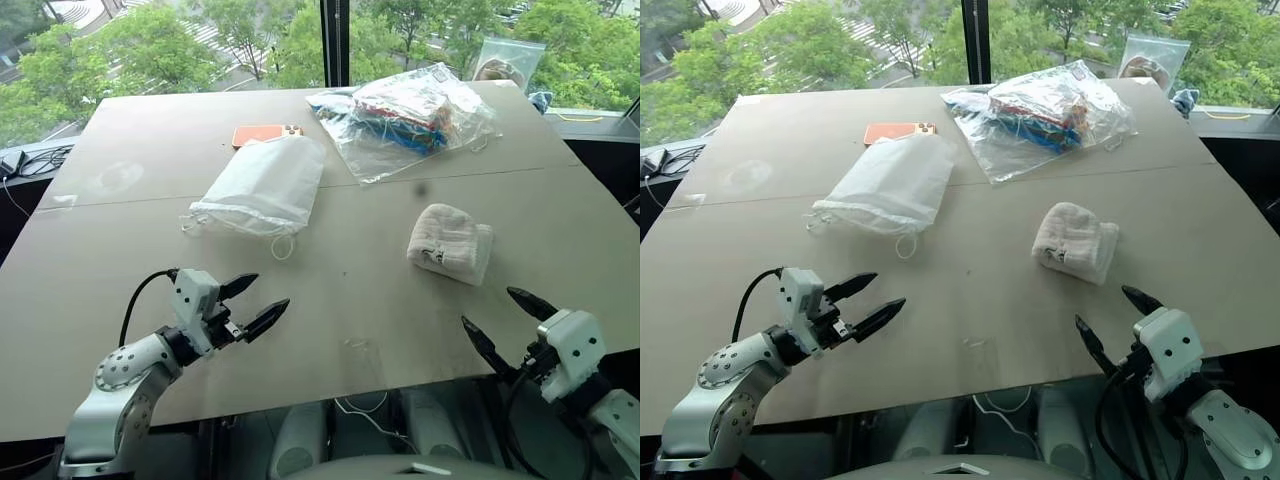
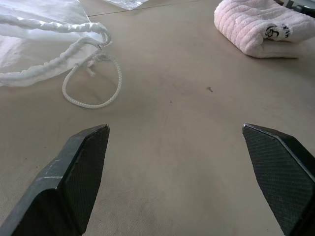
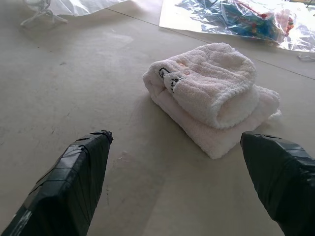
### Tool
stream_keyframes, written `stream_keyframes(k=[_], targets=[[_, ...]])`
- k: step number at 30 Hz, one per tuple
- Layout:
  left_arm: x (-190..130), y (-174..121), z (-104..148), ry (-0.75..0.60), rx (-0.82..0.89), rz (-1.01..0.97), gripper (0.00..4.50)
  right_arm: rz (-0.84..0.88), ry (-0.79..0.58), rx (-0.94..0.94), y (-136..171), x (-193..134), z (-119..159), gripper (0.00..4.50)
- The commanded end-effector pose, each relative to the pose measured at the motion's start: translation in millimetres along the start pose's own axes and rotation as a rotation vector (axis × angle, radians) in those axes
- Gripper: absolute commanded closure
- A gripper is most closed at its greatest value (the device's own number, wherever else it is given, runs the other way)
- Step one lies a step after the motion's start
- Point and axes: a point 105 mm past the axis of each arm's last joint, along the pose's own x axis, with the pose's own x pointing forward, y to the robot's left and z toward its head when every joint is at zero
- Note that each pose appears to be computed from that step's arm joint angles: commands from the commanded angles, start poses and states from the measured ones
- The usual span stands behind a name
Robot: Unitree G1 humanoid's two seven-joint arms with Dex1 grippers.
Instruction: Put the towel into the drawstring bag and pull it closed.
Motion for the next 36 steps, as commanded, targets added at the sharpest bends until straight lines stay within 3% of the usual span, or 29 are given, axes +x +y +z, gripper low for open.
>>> stream_keyframes(k=[1, 5, 8, 10, 12, 18, 22, 26, 29, 30, 31, 32, 34, 36], targets=[[2, 8, 23, -0.073, 0.054, 0.061, 0.04, 0.041, -0.077, -0.055, 3, -1, 18, 0.00], [13, 45, 47, -0.130, 0.161, 0.280, 0.04, 0.208, -0.231, -0.167, 23, 7, 52, 0.00], [13, 70, 59, -0.085, 0.366, 0.378, 0.04, 0.354, -0.293, -0.197, 41, 7, 70, 0.00], [15, 84, 67, -0.011, 0.660, 0.440, 0.04, 0.451, -0.299, -0.207, 51, 3, 75, 0.00], [21, 89, 74, 0.006, 0.850, 0.429, 0.04, 0.505, -0.289, -0.204, 58, 0, 75, 0.00], [51, 99, 75, 0.075, 1.165, 0.340, 0.04, 0.471, -0.301, -0.192, 64, 1, 80, 0.00], [77, 104, 82, 0.066, 1.286, 0.310, 0.04, 0.435, -0.320, -0.170, 66, 2, 84, 0.00], [95, 106, 87, 0.085, 1.372, 0.236, 1.34, 0.402, -0.332, -0.162, 64, 3, 86, 0.00], [102, 108, 92, 0.098, 1.340, 0.184, 2.61, 0.362, -0.331, -0.141, 59, 6, 87, 0.00], [105, 108, 96, 0.096, 1.252, 0.161, 3.15, 0.320, -0.305, -0.136, 52, 9, 83, 0.00], [107, 107, 98, 0.089, 1.190, 0.139, 3.39, 0.291, -0.286, -0.135, 48, 11, 81, 0.00], [110, 108, 100, 0.103, 1.017, 0.118, 3.42, 0.227, -0.245, -0.169, 38, 16, 74, 0.00], [115, 96, 108, 0.099, 0.721, 0.016, 4.32, 0.153, -0.093, -0.241, 24, 26, 52, 0.00], [117, 71, 118, 0.122, 0.496, -0.134, 4.42, 0.109, 0.046, -0.278, 11, 32, 35, 0.00]])
